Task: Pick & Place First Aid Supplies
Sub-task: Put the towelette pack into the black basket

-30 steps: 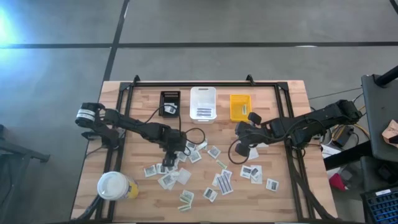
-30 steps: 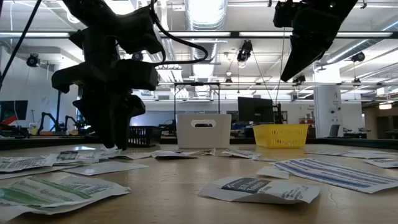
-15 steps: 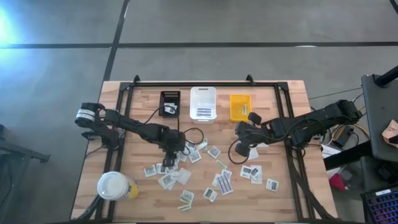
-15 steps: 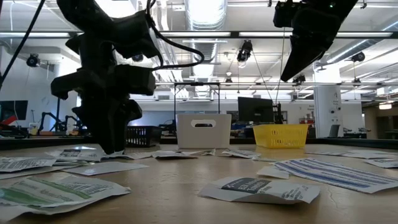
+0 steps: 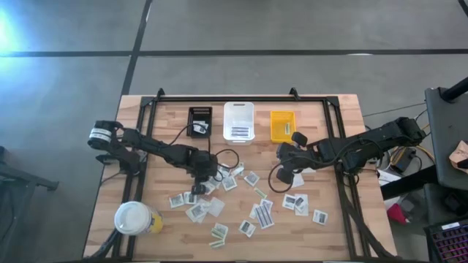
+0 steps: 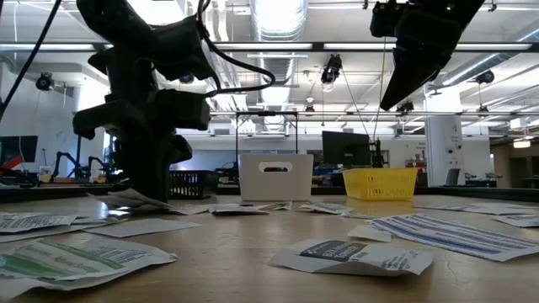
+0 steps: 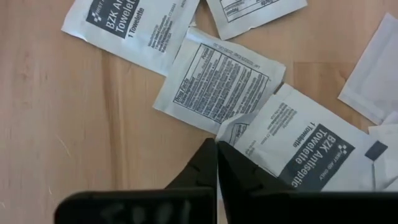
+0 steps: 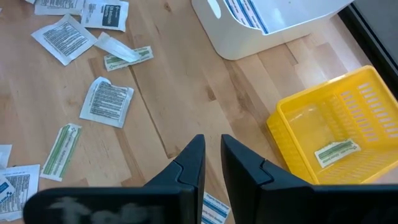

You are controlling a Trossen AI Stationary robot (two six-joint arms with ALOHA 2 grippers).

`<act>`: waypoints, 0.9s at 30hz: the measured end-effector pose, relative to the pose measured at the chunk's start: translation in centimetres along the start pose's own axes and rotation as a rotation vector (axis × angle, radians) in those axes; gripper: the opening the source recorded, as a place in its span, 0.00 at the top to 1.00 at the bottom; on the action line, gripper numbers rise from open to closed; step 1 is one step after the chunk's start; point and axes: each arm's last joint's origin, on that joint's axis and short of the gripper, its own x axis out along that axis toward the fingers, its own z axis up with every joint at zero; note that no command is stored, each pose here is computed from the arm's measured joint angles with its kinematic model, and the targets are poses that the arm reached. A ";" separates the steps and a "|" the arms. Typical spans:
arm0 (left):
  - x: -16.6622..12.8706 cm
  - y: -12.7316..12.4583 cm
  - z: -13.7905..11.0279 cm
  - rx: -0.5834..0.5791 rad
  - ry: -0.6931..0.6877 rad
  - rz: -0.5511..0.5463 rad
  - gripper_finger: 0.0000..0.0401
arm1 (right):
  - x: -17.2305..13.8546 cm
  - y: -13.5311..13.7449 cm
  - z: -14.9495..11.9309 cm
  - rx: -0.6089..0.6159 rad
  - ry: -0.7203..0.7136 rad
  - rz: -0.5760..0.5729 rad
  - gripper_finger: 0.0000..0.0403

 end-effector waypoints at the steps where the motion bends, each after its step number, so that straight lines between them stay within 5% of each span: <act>1: 0.0 0.0 0.0 0.000 0.000 -0.001 0.99 | 0.0 0.0 0.0 0.000 0.000 0.000 0.88; 27: -5.1 -0.6 0.7 -0.002 -0.150 -0.007 1.00 | 0.4 -0.1 -0.5 -0.005 0.015 -0.009 0.89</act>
